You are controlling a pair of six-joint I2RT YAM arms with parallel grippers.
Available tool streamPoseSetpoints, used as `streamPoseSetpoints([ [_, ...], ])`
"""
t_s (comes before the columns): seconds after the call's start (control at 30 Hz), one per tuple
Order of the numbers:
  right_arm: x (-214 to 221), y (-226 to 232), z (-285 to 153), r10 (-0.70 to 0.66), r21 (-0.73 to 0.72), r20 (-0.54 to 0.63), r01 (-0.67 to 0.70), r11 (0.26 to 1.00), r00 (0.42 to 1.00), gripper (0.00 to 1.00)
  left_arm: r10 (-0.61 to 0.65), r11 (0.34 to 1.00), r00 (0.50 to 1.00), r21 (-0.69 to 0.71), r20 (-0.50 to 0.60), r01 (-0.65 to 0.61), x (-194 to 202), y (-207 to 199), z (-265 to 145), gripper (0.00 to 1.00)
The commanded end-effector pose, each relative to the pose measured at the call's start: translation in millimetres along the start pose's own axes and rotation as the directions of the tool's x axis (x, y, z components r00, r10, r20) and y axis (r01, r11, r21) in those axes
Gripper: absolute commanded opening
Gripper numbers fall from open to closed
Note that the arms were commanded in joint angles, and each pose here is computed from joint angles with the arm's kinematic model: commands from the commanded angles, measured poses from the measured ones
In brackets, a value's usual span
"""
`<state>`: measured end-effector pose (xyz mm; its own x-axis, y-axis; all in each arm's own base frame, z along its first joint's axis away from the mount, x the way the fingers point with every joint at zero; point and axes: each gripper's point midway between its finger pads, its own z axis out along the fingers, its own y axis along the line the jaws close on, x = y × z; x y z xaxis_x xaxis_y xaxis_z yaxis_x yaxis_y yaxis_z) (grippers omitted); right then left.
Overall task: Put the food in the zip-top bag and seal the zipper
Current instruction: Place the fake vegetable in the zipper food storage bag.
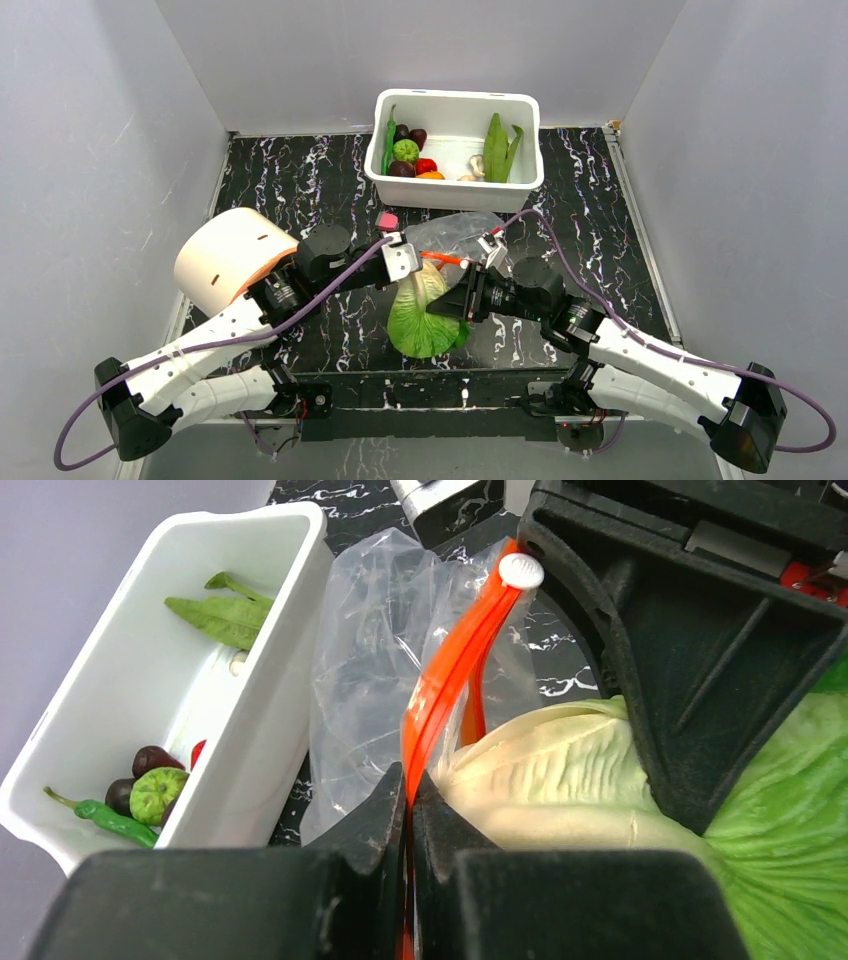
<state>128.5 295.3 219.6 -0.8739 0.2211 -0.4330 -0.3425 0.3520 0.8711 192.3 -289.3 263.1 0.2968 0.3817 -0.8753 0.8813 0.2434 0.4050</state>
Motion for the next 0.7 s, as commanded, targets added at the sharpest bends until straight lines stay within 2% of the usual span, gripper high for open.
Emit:
streamPoseSetpoints([
  [0.0, -87, 32, -13, 0.073, -0.074, 0.404, -0.047, 0.996, 0.912, 0.0, -0.061, 0.975, 0.998, 0.216, 0.014, 0.057, -9, -44, -11, 0.0],
  [0.2, -115, 32, -33, 0.124, -0.085, 0.555, -0.092, 0.992, 0.823, 0.0, -0.08, 0.958, 0.997, 0.277, -0.006, 0.079, -9, -56, -18, 0.0],
  [0.3, -121, 44, -31, 0.109, -0.114, 0.56, -0.054, 0.992, 0.821, 0.0, -0.085, 0.953, 0.996, 0.292, -0.012, 0.085, -6, -59, -17, 0.0],
  [0.5, -101, 71, 2, -0.017, -0.163, 0.39, 0.087, 0.983, 0.921, 0.0, -0.072, 0.959, 0.997, 0.273, -0.017, 0.074, 0, -56, -8, 0.0],
  [0.57, -91, 81, 10, -0.099, -0.203, 0.333, 0.174, 0.964, 0.938, 0.0, -0.065, 0.964, 0.998, 0.258, -0.019, 0.067, 0, -52, -7, 0.0],
  [0.67, -71, 57, 29, -0.298, -0.084, 0.176, 0.315, 0.945, 0.938, 0.0, -0.043, 0.975, 0.999, 0.217, -0.023, 0.047, -1, -42, -7, 0.0],
])
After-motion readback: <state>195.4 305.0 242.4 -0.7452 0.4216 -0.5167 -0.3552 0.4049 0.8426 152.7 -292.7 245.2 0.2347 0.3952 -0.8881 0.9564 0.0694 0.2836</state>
